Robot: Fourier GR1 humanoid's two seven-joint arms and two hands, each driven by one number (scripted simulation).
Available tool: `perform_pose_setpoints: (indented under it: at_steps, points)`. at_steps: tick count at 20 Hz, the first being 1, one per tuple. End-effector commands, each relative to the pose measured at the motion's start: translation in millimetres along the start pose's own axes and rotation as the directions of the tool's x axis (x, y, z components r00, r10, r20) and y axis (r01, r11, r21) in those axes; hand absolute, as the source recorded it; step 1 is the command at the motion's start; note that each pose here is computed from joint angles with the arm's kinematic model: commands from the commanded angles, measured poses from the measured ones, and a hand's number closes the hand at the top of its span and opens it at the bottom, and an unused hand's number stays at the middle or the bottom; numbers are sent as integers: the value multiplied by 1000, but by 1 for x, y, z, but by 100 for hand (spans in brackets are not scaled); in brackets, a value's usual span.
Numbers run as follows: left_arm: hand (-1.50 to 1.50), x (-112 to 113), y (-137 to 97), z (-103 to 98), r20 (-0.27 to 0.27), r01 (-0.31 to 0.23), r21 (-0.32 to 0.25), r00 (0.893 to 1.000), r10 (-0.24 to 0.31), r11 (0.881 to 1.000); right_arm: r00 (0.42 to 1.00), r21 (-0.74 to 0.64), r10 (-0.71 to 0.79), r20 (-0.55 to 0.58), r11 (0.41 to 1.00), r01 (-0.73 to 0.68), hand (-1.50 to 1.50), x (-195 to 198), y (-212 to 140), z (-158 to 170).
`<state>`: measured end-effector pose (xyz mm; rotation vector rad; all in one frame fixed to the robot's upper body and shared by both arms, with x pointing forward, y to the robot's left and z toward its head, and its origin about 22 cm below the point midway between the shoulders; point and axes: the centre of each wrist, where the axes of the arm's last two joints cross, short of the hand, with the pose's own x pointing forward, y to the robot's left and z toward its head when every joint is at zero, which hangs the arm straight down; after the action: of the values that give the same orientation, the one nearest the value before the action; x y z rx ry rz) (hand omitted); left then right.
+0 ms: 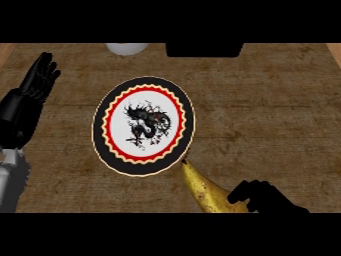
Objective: Pick the pear from the placemat and place it in the plate
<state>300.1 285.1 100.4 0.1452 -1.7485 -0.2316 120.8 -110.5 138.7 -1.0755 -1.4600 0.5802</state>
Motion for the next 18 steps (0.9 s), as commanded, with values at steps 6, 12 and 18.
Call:
perform_pose_setpoints:
  at_steps: [6,12,18]
  points:
    - [0,-6,-12,-18,-7,-8,-19,1000,8,1000,996,44,-83,32,996,82,150,63,38,-47]
    - [0,-2,-16,-8,10,-16,-40,1000,17,999,991,82,-130,-3,988,130,150,94,60,-98]
    - [0,19,-17,-19,25,-13,-46,1000,14,999,994,89,-95,-45,991,99,150,108,101,-139]
